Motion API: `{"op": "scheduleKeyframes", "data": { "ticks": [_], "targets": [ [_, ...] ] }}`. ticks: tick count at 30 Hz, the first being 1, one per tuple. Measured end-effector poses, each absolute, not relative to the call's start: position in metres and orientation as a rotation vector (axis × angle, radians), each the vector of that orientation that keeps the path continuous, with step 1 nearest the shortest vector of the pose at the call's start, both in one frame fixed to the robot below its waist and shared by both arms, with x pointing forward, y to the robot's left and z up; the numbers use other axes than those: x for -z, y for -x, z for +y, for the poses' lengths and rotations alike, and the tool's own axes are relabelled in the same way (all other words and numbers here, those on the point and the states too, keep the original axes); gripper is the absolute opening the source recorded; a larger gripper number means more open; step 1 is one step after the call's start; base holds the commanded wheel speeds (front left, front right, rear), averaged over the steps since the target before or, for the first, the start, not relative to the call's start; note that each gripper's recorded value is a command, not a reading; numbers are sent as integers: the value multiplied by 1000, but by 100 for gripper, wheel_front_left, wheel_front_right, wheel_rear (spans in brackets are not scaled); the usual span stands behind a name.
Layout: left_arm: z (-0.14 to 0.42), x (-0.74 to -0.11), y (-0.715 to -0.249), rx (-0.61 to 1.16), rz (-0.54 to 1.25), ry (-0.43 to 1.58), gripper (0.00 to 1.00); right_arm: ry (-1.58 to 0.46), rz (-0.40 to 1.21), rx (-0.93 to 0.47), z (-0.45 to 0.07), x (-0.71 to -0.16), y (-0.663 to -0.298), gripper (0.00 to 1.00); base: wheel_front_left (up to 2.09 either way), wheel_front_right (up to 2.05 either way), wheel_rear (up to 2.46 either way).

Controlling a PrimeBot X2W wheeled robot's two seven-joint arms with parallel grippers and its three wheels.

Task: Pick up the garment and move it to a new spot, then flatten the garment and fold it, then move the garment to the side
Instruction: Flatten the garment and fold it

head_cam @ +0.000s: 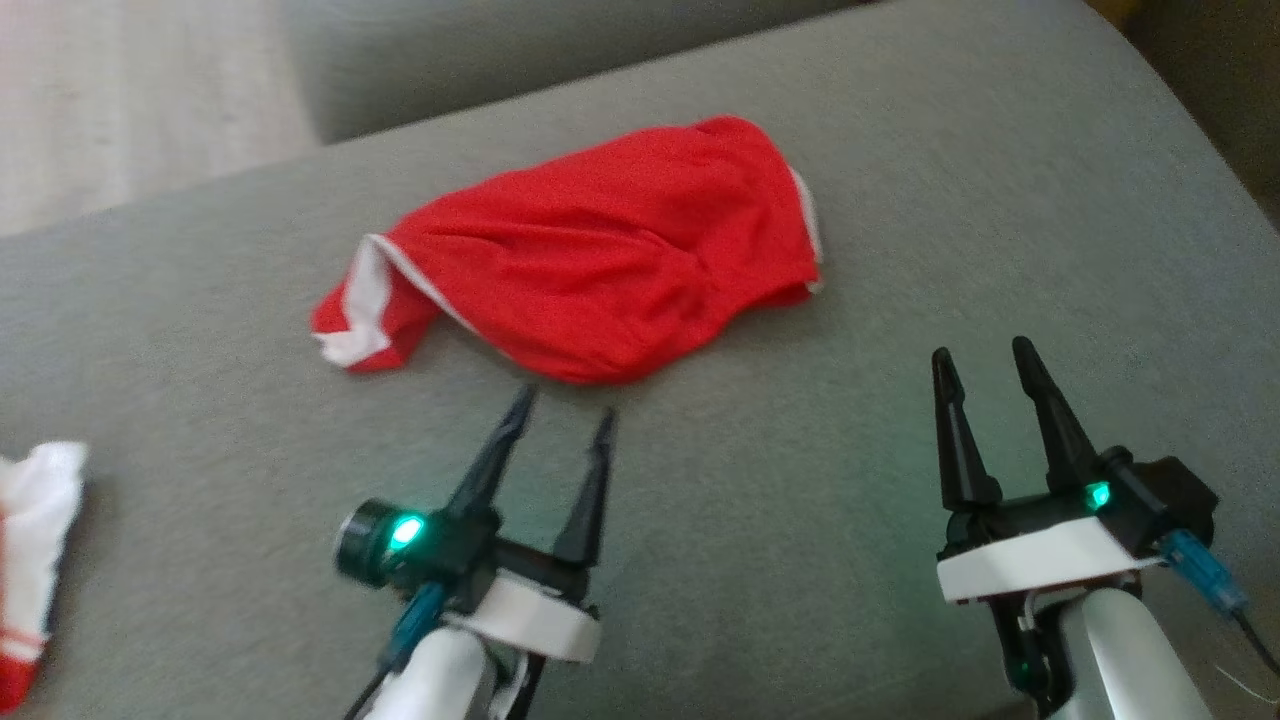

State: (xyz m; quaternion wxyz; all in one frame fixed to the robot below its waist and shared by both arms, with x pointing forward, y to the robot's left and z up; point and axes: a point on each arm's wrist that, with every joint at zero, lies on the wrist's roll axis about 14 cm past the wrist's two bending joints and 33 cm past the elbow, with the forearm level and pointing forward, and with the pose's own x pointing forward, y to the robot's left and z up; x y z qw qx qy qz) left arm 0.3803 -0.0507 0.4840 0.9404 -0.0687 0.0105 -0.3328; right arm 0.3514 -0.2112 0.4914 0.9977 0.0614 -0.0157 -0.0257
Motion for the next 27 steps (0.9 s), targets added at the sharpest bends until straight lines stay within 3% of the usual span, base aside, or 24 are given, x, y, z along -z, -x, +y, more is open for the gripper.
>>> {"op": "scheduleKeyframes", "data": {
  "ticks": [13, 27],
  "targets": [
    [-179, -428, -388, 1132, 215, 144, 100, -99, 52, 224, -263, -470, -341, 100, 0, 0, 0],
    [-238, -423, -433, 1179, 216, 213, 100, -82, 136, 287, -281, -449, -346, 100, 0, 0, 0]
  ]
}}
